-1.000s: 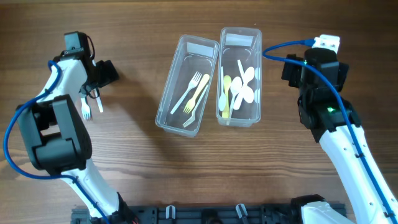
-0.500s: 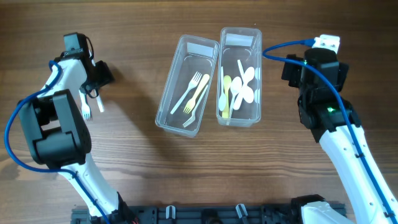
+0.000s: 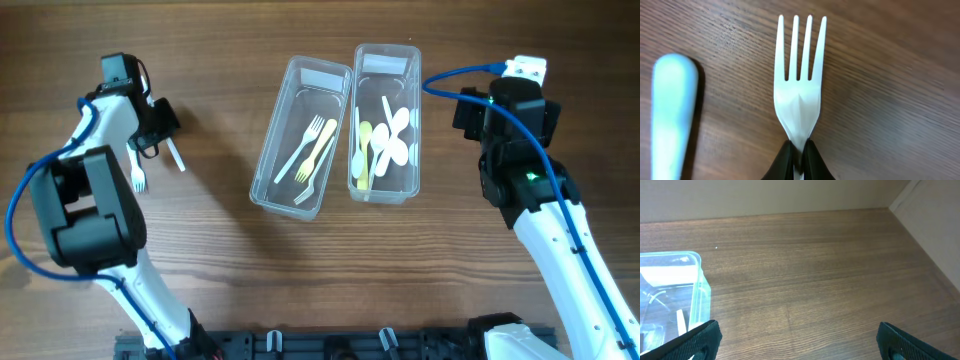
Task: Pack container
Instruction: 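Lower the left gripper onto another white fork and grasp it, then drop the white fork into the left container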
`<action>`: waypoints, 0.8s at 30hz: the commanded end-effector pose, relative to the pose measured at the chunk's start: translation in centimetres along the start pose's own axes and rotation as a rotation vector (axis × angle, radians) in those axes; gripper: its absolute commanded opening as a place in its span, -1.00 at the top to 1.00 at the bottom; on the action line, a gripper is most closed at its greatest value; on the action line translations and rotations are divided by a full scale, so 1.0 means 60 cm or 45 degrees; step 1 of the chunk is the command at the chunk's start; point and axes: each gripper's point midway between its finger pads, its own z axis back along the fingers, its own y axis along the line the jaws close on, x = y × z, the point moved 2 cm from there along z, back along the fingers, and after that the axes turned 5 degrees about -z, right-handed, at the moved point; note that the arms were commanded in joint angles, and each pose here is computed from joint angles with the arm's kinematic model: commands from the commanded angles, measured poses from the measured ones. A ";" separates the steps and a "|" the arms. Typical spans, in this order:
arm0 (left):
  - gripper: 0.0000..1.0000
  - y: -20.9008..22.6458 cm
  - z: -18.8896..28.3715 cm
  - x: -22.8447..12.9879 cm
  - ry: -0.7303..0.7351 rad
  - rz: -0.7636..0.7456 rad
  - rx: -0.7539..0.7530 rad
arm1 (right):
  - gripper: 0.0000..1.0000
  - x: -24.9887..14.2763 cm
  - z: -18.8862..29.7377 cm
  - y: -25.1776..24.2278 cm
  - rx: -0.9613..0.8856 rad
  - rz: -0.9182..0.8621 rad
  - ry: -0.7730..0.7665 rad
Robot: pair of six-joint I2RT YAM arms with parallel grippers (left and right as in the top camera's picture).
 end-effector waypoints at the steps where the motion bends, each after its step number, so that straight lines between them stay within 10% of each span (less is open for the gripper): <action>1: 0.92 -0.040 0.140 0.046 -0.219 -0.005 -0.178 | -1.00 0.007 0.000 0.003 0.008 0.001 -0.008; 8: 0.92 -0.161 0.334 0.011 -0.411 -0.264 -0.457 | -1.00 0.007 0.000 0.003 0.008 0.002 -0.008; 21: 0.92 -0.381 0.289 -0.180 -0.128 -0.914 -0.547 | -0.99 0.007 0.000 0.003 0.008 0.002 -0.008; 24: 0.30 -0.390 0.265 -0.191 -0.079 -0.931 -0.539 | -0.99 0.007 0.000 0.003 0.008 0.001 -0.008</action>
